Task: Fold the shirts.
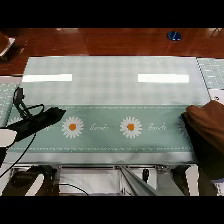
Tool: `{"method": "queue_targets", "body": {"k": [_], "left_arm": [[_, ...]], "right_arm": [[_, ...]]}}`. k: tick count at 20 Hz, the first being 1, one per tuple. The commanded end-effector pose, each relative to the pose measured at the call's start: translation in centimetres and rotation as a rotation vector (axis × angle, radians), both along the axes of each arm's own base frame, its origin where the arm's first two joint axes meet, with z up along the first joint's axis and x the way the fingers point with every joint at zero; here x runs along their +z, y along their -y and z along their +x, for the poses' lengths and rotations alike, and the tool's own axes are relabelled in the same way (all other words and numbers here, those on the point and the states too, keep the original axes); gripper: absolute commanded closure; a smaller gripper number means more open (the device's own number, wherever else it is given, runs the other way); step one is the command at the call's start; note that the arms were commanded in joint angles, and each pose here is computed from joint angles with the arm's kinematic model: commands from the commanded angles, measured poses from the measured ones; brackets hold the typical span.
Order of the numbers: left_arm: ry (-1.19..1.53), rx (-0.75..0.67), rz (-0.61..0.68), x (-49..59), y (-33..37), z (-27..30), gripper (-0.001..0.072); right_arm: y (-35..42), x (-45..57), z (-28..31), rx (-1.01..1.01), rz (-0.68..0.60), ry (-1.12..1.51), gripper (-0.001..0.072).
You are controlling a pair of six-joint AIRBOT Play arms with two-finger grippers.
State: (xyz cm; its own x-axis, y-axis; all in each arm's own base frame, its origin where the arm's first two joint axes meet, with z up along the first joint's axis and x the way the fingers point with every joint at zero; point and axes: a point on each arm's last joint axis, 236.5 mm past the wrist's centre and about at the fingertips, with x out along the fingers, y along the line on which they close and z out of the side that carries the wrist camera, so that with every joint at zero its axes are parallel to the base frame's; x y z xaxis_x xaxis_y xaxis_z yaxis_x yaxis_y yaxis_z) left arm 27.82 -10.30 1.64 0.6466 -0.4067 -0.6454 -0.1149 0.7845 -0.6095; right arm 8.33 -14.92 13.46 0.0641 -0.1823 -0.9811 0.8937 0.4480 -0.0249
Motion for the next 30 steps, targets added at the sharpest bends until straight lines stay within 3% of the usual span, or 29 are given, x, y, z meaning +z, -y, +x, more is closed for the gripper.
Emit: {"method": "queue_targets", "body": {"k": [1,6,10,13,15,19,21,23,26,30], "left_arm": [[0.02,-0.063,0.03,0.0,0.9,-0.4,0.0688],[0.071,-0.082,0.048,1.4,1.1,0.3,0.0687],[0.243,-0.044,0.043,9.2,0.4,3.4,0.0688],[0.438,-0.056,0.069,18.4,0.7,6.9,0.0688],[0.545,-0.087,0.053,24.0,2.5,8.7,0.0688],[0.492,-0.391,0.151,21.0,11.3,8.8,0.0689],[0.302,-0.454,0.326,13.4,11.5,9.3,0.0689],[0.135,-0.41,0.487,7.8,7.9,10.7,0.0688],[0.023,-0.355,0.497,4.8,5.3,11.6,0.0688],[0.01,-0.348,0.489,4.7,5.1,11.6,0.0688]], "right_arm": [[-1.3,-3.8,-2.9,-0.027,0.061,-0.113,0.0307],[1.3,-2.9,-0.4,-0.013,0.033,-0.062,0.0326],[0.4,4.5,13.6,0.244,0.043,0.407,0.0693],[-6.0,12.0,25.1,0.533,0.054,0.783,0.0694],[-11.8,13.3,29.4,0.731,0.026,0.862,0.0694],[-23.9,3.2,30.6,1.209,-0.064,0.516,0.0694],[-25.7,-3.5,30.0,1.272,-0.098,0.313,0.0696],[-24.2,-8.6,29.7,1.237,-0.101,0.158,0.0696],[-21.7,-12.1,29.3,1.062,-0.017,0.082,0.0696],[-20.6,-12.2,29.2,1.025,-0.01,0.072,0.0695]]}}
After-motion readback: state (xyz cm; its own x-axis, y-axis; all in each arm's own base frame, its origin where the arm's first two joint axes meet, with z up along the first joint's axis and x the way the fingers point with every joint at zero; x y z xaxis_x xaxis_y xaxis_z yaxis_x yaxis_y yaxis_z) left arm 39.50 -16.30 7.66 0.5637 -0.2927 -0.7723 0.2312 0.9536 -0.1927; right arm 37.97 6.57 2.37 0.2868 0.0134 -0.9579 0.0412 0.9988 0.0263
